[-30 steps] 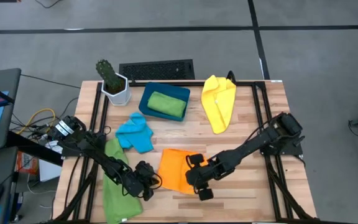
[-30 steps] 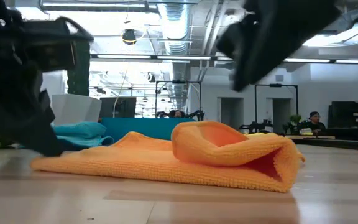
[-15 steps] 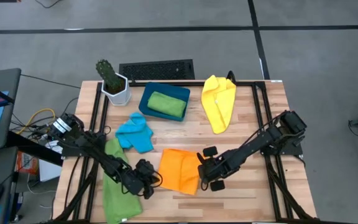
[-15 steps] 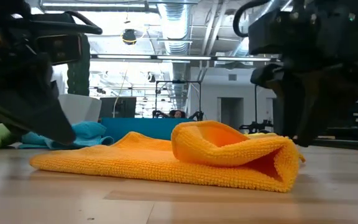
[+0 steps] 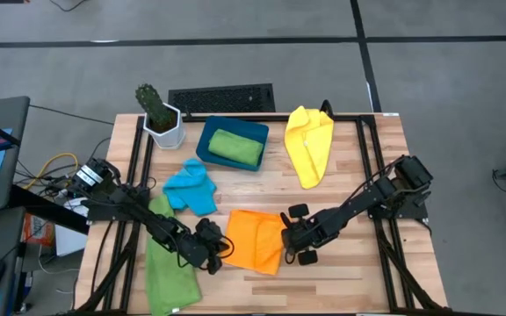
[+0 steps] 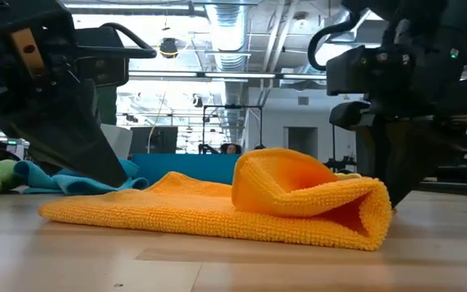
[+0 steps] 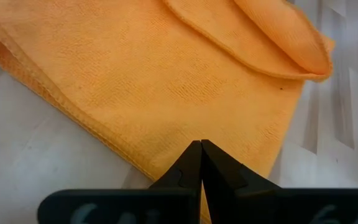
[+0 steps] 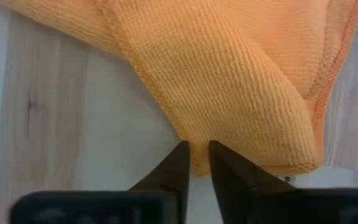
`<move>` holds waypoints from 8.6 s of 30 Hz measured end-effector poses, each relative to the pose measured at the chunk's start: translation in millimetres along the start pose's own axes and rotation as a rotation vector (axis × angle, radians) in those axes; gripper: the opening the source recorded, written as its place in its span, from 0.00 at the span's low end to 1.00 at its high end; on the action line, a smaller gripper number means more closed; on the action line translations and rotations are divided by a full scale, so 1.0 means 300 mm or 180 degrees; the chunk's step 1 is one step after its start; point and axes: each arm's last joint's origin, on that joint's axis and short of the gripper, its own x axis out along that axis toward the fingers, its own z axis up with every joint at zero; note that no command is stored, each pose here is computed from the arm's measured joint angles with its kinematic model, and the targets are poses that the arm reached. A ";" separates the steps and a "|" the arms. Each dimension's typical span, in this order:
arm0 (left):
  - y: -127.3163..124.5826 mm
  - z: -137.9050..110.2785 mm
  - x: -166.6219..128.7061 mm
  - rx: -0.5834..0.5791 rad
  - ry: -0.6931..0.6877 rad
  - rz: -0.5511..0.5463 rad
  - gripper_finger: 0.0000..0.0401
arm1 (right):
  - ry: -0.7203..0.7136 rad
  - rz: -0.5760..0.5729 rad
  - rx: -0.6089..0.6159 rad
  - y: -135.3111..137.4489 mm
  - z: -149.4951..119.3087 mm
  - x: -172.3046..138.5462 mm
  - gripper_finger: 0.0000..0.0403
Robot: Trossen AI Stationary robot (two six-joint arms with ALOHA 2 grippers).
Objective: Fold microfiber towels
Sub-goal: Fold the orange towel
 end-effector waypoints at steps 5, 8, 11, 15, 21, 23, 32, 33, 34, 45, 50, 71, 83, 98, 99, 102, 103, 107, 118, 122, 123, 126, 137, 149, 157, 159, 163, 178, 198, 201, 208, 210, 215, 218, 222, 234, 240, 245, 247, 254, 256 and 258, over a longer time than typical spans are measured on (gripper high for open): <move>0.003 0.003 0.002 0.0011 -0.0009 0.0015 0.00 | -0.0010 0.0042 -0.0088 -0.011 0.042 -0.035 0.03; 0.002 0.004 0.001 0.0010 -0.0023 0.0022 0.00 | -0.0117 0.0051 -0.0165 -0.028 0.084 -0.063 0.06; 0.002 0.004 0.001 0.0010 -0.0024 0.0023 0.00 | -0.0205 0.0036 -0.0181 -0.064 0.122 -0.084 0.08; 0.002 0.004 0.001 0.0010 -0.0022 0.0022 0.00 | -0.0155 0.0168 -0.0099 -0.110 0.140 -0.097 0.06; 0.002 0.004 0.001 0.0010 -0.0023 0.0022 0.00 | 0.0382 0.0634 -0.0120 -0.060 0.073 -0.092 0.12; 0.003 0.004 0.001 0.0010 -0.0036 0.0032 0.00 | 0.0446 0.0637 -0.0141 -0.036 0.049 -0.079 0.16; 0.003 0.006 0.001 -0.0011 -0.0074 0.0059 0.00 | 0.0148 0.0305 0.0009 -0.010 0.032 -0.036 0.35; 0.003 0.005 0.001 -0.0011 -0.0074 0.0059 0.00 | 0.0152 0.0285 0.0028 -0.017 0.030 -0.032 0.37; 0.004 0.005 0.001 -0.0010 -0.0074 0.0061 0.00 | 0.0154 0.0276 0.0057 -0.022 0.026 -0.025 0.38; 0.006 0.009 0.003 -0.0019 -0.0078 0.0076 0.00 | 0.0118 0.0201 0.0206 -0.031 -0.018 0.017 0.35; 0.009 0.007 0.003 -0.0006 -0.0074 0.0107 0.00 | 0.0129 0.0132 0.0230 -0.044 -0.001 0.012 0.15; 0.012 0.005 0.003 0.0006 -0.0056 0.0133 0.00 | -0.0264 0.0023 0.0034 -0.208 0.161 -0.085 0.09; 0.012 0.005 0.003 -0.0006 -0.0056 0.0134 0.00 | -0.0765 0.0343 0.0032 -0.268 0.211 -0.087 0.34; 0.019 0.002 0.002 -0.0063 -0.0052 0.0216 0.00 | -0.1009 0.0381 -0.0897 -0.317 0.223 -0.087 0.47; 0.019 0.002 0.002 -0.0069 -0.0064 0.0224 0.00 | -0.1024 0.0371 -0.0931 -0.320 0.224 -0.087 0.46; 0.020 0.003 0.002 -0.0073 -0.0092 0.0242 0.00 | -0.1075 0.0392 -0.1034 -0.319 0.232 -0.074 0.46; 0.020 0.003 0.002 -0.0075 -0.0093 0.0242 0.00 | -0.1087 0.0410 -0.1048 -0.318 0.236 -0.060 0.45; 0.021 0.003 0.002 -0.0113 -0.0094 0.0246 0.00 | -0.0989 0.0520 -0.1087 -0.309 0.235 0.002 0.45; 0.025 0.000 0.002 -0.0290 -0.0071 0.0284 0.00 | -0.0885 0.0514 -0.1061 -0.328 0.228 0.047 0.45; 0.025 0.000 0.002 -0.0324 -0.0073 0.0285 0.00 | -0.0882 0.0496 -0.1042 -0.346 0.226 0.049 0.45; 0.025 0.000 0.002 -0.0325 -0.0073 0.0285 0.00 | -0.0882 0.0494 -0.1044 -0.350 0.226 0.050 0.45; 0.025 0.000 0.002 -0.0337 -0.0074 0.0284 0.00 | -0.0907 0.0506 -0.1100 -0.354 0.226 0.049 0.45; 0.025 0.000 0.002 -0.0338 -0.0076 0.0284 0.00 | -0.1040 0.0495 -0.1221 -0.354 0.238 0.046 0.42; 0.025 0.000 0.002 -0.0346 -0.0073 0.0282 0.00 | -0.1088 0.0634 -0.1234 -0.354 0.238 0.046 0.35; 0.025 0.000 0.002 -0.0346 -0.0071 0.0281 0.00 | -0.1069 0.0631 -0.1299 -0.357 0.234 0.047 0.35; 0.025 0.000 0.002 -0.0346 -0.0071 0.0281 0.00 | -0.1045 0.0655 -0.1291 -0.361 0.231 0.048 0.34; 0.025 0.000 0.002 -0.0346 -0.0070 0.0280 0.00 | -0.1069 0.0642 -0.1291 -0.363 0.233 0.047 0.34; 0.031 -0.004 0.003 -0.0349 0.0033 0.0294 0.00 | -0.0867 0.0689 -0.1308 -0.355 0.227 0.098 0.30; 0.034 -0.006 0.003 -0.0307 0.0052 0.0321 0.00 | -0.0424 0.0866 -0.0967 -0.354 0.203 0.077 0.04; 0.034 -0.006 0.003 -0.0302 0.0053 0.0322 0.00 | -0.0439 0.0869 -0.0922 -0.348 0.205 0.058 0.02; 0.026 0.005 0.000 -0.0433 -0.0062 0.0265 0.00 | -0.0466 0.0868 -0.0855 -0.342 0.207 0.031 0.05; 0.005 0.031 -0.014 -0.0523 -0.0274 0.0126 0.00 | -0.0410 0.0887 -0.0800 -0.343 0.201 0.033 0.06; -0.034 0.114 -0.056 -0.0488 -0.0849 0.0191 0.00 | -0.0411 0.0902 -0.0822 -0.332 0.202 0.032 0.04; -0.027 0.145 -0.046 -0.0366 -0.0981 0.0297 0.00 | -0.0411 0.0912 -0.0801 -0.328 0.203 0.031 0.03; 0.016 0.149 0.015 -0.0187 -0.0715 0.0353 0.00 | -0.0375 0.0923 -0.0741 -0.325 0.200 0.032 0.05; 0.079 0.127 0.143 -0.0082 -0.0366 0.0278 0.00 | -0.0309 0.0942 -0.0647 -0.322 0.195 0.032 0.05; 0.094 0.117 0.166 -0.0162 -0.0234 0.0254 0.00 | -0.0367 0.0928 -0.0498 -0.326 0.203 0.032 0.10; 0.094 0.117 0.166 -0.0127 -0.0241 0.0265 0.00 | -0.0397 0.0908 -0.0255 -0.356 0.202 0.012 0.14; 0.096 0.116 0.165 -0.0149 -0.0232 0.0279 0.00 | -0.0512 0.0877 -0.0207 -0.372 0.207 -0.022 0.16; 0.097 0.115 0.165 -0.0147 -0.0216 0.0288 0.00 | -0.0671 0.0869 0.0175 -0.393 0.192 -0.162 0.18; 0.097 0.115 0.165 -0.0151 -0.0210 0.0281 0.00 | -0.0742 0.0917 0.0343 -0.363 0.187 -0.201 0.18; 0.096 0.115 0.165 -0.0167 -0.0195 0.0263 0.00 | -0.0965 0.0987 0.0519 -0.299 0.179 -0.228 0.17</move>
